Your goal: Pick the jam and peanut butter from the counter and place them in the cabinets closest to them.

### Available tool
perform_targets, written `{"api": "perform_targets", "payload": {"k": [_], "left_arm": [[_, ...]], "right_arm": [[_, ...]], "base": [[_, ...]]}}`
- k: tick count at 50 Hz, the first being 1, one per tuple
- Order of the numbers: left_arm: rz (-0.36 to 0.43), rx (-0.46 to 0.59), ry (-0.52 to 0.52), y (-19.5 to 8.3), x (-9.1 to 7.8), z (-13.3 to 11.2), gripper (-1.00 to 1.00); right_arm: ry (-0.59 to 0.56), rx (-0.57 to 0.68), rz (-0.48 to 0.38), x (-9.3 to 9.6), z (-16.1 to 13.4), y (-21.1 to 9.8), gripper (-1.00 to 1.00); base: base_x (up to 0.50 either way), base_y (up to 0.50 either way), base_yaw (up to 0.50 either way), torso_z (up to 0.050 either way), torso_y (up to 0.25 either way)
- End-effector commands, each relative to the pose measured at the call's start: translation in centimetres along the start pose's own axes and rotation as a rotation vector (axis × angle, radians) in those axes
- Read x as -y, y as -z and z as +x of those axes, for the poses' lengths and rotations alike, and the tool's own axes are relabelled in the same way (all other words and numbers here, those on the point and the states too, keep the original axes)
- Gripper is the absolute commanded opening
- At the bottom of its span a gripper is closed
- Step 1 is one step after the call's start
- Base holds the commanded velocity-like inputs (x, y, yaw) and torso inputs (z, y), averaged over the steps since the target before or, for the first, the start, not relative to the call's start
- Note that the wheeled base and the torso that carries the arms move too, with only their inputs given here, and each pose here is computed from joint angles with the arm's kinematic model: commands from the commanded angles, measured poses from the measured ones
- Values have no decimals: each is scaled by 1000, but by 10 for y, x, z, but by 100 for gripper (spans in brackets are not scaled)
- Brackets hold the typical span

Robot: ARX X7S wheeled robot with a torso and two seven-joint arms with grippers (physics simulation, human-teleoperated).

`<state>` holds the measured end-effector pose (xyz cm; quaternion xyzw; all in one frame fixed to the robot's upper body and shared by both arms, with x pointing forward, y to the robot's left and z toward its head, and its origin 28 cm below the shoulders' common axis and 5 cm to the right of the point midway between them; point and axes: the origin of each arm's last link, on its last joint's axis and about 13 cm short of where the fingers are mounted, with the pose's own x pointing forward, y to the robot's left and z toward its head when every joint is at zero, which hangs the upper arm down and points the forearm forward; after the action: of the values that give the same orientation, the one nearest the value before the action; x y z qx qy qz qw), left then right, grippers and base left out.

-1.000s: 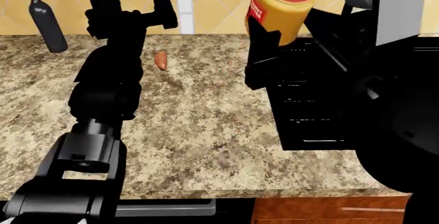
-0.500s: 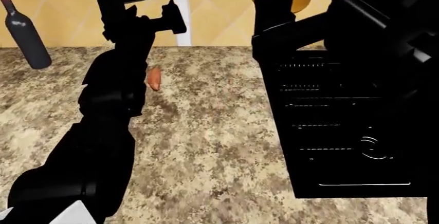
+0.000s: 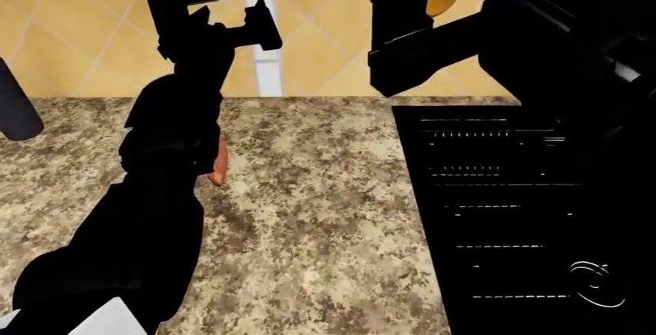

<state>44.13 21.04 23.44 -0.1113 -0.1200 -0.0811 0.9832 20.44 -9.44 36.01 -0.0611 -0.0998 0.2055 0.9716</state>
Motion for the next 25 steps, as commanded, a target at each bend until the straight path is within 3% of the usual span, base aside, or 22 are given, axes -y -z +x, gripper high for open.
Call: {"api": "perform_targets", "payload": {"k": [1,9,18,25], "left_arm": [[3,0,3,0,0,0,100],[4,-1,5,0,0,0,100],[4,-2,8,1,0,0,100],[8,-3,8,1,1,0,100]], "right_arm": [[-7,9,-3,0,1,0,-100],[7,32,21,-1,-1,0,-100],[98,56,-16,-14,-27,-2,-100],[95,98,-35,-30,-53,-9,-100]], "base": [[500,-3,0,0,0],[500,-1,0,0,0],[0,0,0,0,0],[0,0,0,0,0]]}}
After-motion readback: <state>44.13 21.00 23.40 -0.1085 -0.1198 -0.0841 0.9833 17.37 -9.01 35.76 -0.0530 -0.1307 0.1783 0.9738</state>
